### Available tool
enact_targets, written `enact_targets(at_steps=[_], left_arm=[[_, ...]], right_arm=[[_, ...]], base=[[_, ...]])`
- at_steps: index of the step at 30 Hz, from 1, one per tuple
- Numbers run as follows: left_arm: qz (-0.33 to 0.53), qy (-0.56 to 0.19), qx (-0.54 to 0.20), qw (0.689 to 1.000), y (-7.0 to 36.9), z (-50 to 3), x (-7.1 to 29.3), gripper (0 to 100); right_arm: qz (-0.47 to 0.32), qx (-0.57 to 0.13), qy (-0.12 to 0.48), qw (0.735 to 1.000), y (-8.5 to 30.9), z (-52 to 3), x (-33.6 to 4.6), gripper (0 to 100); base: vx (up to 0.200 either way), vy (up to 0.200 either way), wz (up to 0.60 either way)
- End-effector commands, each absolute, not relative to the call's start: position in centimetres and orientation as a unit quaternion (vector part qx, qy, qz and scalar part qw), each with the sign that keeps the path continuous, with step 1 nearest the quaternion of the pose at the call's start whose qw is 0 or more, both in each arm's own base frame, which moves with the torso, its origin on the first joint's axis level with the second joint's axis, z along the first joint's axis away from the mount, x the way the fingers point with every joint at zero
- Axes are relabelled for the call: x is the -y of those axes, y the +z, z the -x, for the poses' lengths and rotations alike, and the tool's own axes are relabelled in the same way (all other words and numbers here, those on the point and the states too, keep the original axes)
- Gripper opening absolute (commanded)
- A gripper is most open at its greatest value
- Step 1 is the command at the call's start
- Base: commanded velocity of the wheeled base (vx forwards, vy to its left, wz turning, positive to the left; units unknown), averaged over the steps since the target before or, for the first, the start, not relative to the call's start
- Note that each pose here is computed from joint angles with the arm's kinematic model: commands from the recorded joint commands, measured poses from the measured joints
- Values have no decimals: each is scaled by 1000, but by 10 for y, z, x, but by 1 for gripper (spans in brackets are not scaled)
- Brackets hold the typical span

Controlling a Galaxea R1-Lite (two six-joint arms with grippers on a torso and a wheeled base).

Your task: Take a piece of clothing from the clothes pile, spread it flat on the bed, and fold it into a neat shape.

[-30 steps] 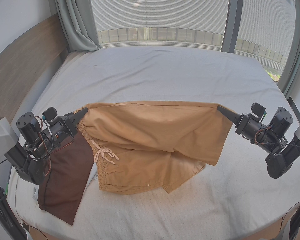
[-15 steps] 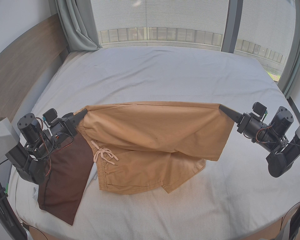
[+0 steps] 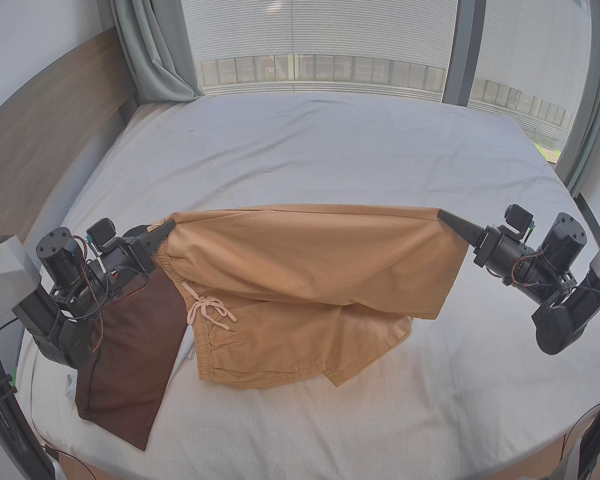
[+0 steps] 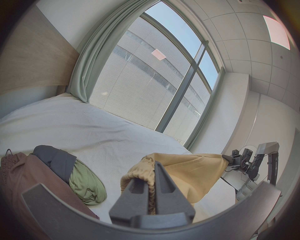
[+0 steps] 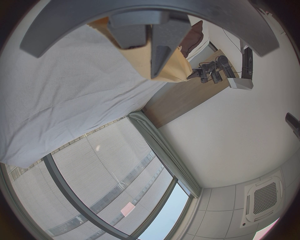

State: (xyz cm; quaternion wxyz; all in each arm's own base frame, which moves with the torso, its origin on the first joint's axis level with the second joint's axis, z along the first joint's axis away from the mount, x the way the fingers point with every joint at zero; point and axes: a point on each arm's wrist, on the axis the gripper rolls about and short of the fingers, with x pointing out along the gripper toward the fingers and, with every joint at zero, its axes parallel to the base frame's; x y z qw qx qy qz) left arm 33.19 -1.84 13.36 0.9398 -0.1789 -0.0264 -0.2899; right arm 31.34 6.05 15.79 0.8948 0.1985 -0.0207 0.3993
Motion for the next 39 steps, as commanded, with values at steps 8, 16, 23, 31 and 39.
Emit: enact_targets(at_steps=[8,16,23,31,39], left_arm=[[179,-289,25,940,131,-334,18,0],[178,-286,26,941,131,-334,19,0],[184,-266,19,946,122,-340,19,0],[182,-253,43,949,125,-356,20,0],[187,-236,48,953,117,-371,23,0]], right_arm=[[-199,17,399,895,155,-315,-62,0],[-199,17,400,894,156,-314,-63,0],[-202,16,398,895,152,-321,-63,0],[-203,15,397,895,143,-342,-66,0],[-204,35,389,898,144,-360,-68,0]], base=[[0,0,0],[0,0,0],[0,0,0],[0,0,0],[0,0,0]])
